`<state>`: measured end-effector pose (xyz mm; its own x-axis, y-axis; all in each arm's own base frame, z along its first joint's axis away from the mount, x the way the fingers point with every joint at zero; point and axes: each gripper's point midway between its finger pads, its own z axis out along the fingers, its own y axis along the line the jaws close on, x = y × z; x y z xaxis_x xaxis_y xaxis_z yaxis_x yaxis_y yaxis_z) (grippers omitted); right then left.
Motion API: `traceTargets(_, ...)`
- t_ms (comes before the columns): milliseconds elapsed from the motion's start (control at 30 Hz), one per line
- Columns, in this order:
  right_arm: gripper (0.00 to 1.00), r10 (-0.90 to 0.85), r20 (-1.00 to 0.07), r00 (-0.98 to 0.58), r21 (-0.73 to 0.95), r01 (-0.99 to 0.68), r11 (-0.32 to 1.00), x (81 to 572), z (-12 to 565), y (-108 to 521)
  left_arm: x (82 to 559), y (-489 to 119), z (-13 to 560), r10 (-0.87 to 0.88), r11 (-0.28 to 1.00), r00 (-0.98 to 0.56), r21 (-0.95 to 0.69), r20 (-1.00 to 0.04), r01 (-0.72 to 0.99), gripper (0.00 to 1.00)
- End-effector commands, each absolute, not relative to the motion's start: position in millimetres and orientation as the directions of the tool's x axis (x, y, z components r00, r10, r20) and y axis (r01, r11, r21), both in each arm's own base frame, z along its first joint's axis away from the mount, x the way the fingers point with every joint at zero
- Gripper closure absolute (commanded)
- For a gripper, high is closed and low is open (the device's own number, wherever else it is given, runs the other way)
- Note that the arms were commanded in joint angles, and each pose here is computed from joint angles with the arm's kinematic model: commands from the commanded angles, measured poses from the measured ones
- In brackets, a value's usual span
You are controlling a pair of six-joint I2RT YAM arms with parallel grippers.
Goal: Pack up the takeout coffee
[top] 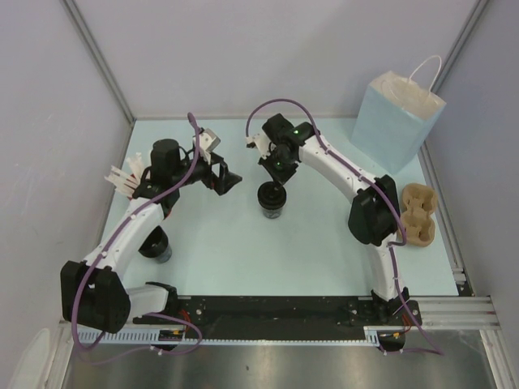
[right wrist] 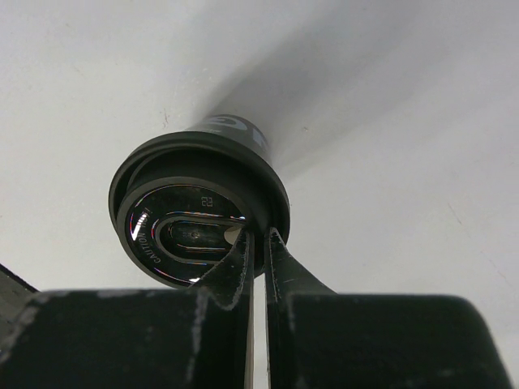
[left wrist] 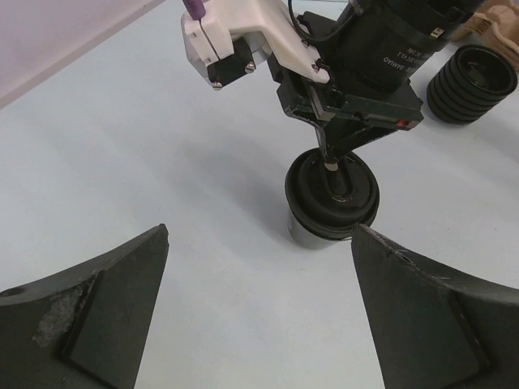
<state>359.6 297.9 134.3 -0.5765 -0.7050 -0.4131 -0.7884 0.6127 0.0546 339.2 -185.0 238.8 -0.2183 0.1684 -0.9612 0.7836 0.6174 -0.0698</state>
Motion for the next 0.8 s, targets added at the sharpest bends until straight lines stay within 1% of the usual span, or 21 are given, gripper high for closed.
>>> traceTargets(0, 1.00, -0.692, -0.433, -0.578, 0.036, -0.778, 0.627, 367.2, 145.2, 297.9, 337.5, -186.4, 252.1, 0.144, 0.608, -0.172, -0.049, -0.975, 0.792, 0.01)
traceTargets(267, 1.00, -0.720, -0.422, -0.551, 0.026, -0.801, 0.598, 354.6, 146.5, 303.7, 337.4, -186.6, 249.3, 0.145, 0.607, -0.177, -0.054, -0.973, 0.793, 0.00)
traceTargets(767, 1.00, -0.727, -0.407, -0.553, 0.022, -0.802, 0.597, 353.8, 141.1, 303.0, 335.1, -187.8, 243.8, 0.144, 0.600, -0.189, -0.066, -0.971, 0.797, 0.01)
